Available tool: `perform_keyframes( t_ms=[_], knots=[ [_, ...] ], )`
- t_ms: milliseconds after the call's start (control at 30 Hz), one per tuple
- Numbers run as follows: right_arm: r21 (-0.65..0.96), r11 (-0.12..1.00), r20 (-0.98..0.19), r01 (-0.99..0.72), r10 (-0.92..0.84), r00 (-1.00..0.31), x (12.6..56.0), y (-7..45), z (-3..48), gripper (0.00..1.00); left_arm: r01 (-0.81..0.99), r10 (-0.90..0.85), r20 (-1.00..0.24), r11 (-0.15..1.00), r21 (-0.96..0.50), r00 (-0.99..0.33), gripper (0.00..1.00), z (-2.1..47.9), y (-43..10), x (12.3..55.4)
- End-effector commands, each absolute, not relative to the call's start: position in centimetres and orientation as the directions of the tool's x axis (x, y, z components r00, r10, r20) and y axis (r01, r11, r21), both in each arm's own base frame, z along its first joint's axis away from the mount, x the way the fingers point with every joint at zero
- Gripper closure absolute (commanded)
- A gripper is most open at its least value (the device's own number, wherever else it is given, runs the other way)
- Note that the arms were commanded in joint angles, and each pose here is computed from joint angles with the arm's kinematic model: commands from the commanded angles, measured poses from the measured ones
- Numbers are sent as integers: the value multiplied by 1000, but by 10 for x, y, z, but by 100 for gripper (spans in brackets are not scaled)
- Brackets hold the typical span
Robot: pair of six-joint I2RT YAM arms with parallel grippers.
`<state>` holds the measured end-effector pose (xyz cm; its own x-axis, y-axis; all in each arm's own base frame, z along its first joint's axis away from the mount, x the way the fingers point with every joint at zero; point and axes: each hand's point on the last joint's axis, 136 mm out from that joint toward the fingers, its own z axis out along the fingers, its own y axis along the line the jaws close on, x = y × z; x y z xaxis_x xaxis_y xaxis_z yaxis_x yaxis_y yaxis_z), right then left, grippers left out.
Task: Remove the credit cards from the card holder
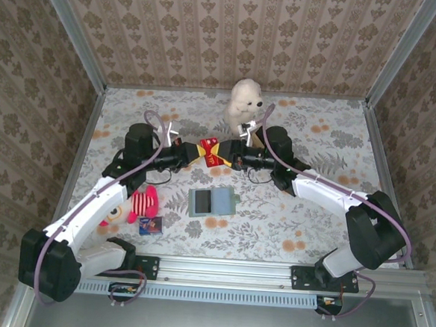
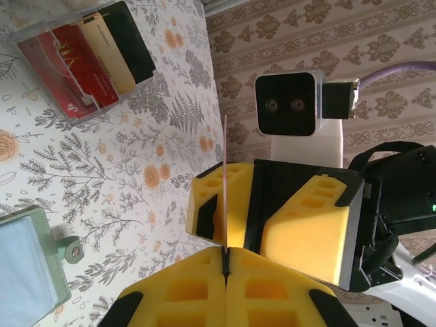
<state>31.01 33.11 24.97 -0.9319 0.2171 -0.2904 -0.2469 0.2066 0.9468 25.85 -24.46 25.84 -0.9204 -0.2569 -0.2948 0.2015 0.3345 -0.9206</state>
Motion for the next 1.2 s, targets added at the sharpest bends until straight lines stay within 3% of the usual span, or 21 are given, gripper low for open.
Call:
perform_keyframes(
  t_ms=[0,167,267,367,433,667,900,1167],
  knots=[
    [946,155,-315,-285,227,-922,303,327,269,64,217,-253,-297,299,-929,-921,100,263,-244,256],
    [946,174,-310,-272,251,-917,304,320,265,91,211,-240,-292,313,-926,-926,100,257,-244,253],
    [931,222,-344,-290,267,-900,306,310,265,100,184,-244,-289,378,-907,-926,97,243,-238,256],
    [872,357,-438,-334,265,-859,309,290,262,100,114,-266,-282,510,-852,-922,54,218,-225,263],
    [816,450,-502,-364,239,-831,312,279,257,100,33,-309,-277,611,-791,-910,35,197,-208,273],
    [503,770,-649,-392,37,-760,340,233,236,100,-95,-318,-290,804,-587,-902,11,136,-162,298],
    [199,898,-700,-393,-150,-698,374,203,212,100,-125,-314,-302,851,-510,-900,2,111,-133,312],
    [85,893,-616,-442,-302,-728,409,210,171,100,-125,-316,-320,858,-498,-893,0,114,-122,311]
  ],
)
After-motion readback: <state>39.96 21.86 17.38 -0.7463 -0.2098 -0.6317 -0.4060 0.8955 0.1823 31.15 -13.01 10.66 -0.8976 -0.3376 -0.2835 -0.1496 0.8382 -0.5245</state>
